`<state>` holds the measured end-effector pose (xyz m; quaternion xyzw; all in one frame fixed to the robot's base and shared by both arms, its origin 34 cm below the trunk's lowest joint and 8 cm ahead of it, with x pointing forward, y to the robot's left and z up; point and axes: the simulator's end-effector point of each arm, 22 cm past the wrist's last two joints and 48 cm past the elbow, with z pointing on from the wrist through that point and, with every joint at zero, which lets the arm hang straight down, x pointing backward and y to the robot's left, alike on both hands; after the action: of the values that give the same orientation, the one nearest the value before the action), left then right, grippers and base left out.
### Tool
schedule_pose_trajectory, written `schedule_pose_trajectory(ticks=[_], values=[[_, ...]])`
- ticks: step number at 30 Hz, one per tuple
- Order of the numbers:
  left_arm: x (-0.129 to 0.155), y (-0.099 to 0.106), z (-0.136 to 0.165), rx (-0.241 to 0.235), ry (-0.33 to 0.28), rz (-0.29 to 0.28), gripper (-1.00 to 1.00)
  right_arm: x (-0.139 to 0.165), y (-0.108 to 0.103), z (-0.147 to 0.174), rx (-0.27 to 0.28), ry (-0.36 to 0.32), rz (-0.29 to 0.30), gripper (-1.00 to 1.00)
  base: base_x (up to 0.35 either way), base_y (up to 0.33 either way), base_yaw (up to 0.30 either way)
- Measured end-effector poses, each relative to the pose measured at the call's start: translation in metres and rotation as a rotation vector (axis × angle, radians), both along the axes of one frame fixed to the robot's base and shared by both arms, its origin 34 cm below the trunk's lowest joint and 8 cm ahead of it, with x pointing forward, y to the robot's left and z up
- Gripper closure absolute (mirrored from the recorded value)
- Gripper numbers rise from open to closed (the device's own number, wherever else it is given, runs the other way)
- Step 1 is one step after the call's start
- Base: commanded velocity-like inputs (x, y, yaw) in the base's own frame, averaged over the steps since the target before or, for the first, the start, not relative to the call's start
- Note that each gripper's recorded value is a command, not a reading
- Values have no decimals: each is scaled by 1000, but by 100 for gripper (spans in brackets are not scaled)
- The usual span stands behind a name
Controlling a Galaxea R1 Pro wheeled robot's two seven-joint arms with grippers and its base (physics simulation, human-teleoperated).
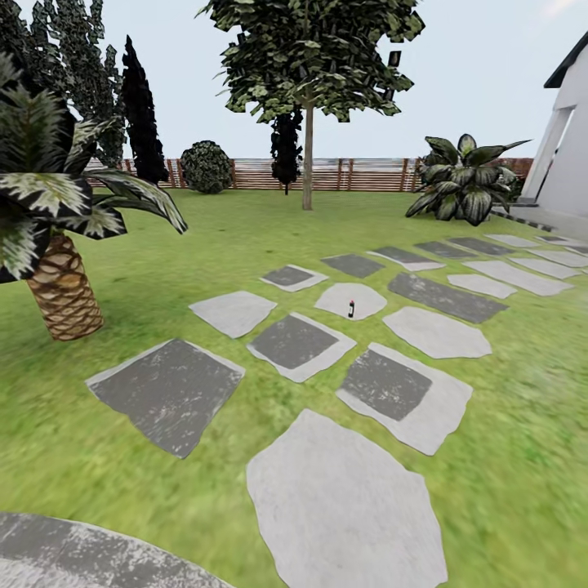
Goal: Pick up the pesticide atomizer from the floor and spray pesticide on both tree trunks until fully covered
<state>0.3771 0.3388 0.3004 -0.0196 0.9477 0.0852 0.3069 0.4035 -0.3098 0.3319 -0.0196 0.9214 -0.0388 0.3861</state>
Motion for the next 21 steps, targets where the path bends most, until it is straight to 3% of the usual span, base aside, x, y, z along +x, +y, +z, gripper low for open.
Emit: schedule_pose_trajectory(ticks=[21], values=[[-2, -2, -2, -3, 6, -5, -100, 0, 0, 0, -2, 0, -1, -100, 311, 143, 0]])
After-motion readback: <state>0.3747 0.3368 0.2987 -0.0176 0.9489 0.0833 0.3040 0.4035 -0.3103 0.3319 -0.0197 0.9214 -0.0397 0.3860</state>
